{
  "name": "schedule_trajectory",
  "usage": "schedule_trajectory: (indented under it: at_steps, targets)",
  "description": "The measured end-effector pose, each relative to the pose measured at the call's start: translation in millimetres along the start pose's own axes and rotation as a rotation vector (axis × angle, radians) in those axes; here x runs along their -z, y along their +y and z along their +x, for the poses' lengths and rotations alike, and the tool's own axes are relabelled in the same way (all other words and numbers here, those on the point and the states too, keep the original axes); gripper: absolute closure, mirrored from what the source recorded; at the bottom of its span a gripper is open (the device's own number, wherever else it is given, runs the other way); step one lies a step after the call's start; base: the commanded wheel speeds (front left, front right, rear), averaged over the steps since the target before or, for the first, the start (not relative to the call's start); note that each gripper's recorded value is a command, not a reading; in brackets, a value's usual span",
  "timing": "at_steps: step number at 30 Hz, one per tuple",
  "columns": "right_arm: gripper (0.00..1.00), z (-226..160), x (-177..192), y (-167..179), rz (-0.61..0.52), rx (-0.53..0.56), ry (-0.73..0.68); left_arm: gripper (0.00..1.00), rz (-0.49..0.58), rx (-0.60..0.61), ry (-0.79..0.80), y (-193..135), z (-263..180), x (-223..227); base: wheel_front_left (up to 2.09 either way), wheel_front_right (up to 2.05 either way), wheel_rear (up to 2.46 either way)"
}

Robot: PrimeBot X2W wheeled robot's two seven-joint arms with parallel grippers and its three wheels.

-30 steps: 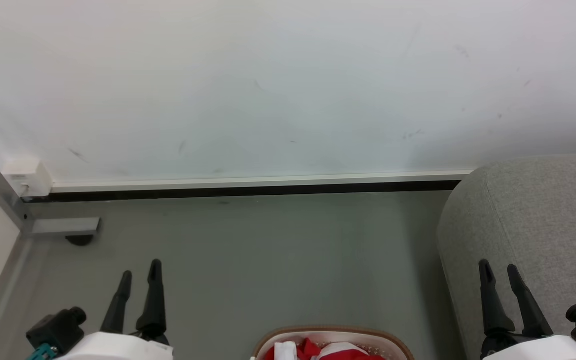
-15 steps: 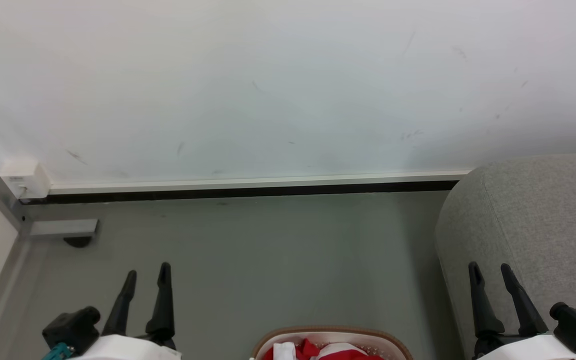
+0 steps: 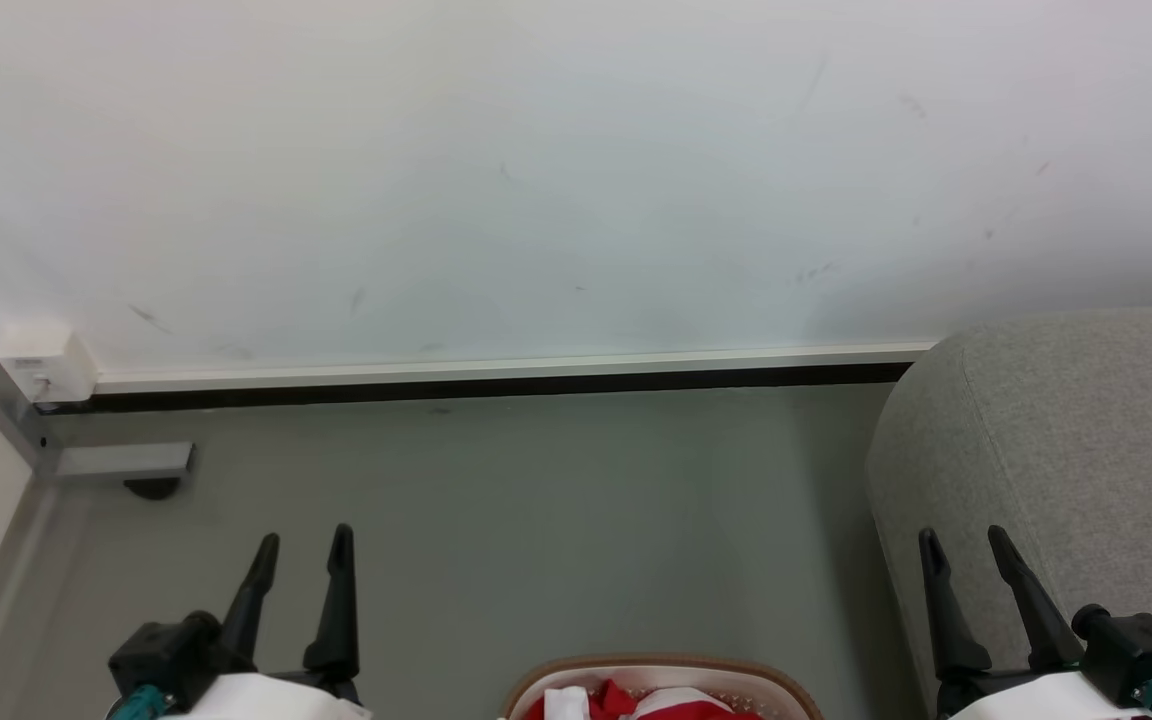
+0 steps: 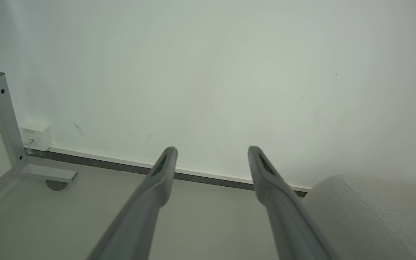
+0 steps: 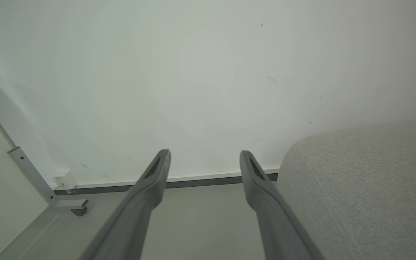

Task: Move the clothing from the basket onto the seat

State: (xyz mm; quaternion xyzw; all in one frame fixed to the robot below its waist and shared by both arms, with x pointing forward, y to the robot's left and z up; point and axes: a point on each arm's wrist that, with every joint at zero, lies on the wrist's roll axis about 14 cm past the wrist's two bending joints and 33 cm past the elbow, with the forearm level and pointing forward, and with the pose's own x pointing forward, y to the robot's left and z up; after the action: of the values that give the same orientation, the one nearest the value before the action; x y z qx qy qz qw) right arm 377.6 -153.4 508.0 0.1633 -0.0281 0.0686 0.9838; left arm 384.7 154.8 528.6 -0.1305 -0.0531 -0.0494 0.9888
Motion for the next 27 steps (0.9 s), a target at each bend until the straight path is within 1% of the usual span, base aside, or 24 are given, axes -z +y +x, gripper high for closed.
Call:
schedule_trajectory:
  at_steps: [7,27]
  targets:
    - [0.0,0,0,2,-0.051,-0.009,0.003,0.0,0.054,0.023,-0.01,-5,1,-2,0.0,0.0,0.0]
    - [0.0,0,1,12,-0.109,-0.032,-0.001,0.0,0.187,0.06,-0.021,-10,0,0,0.0,0.0,0.0]
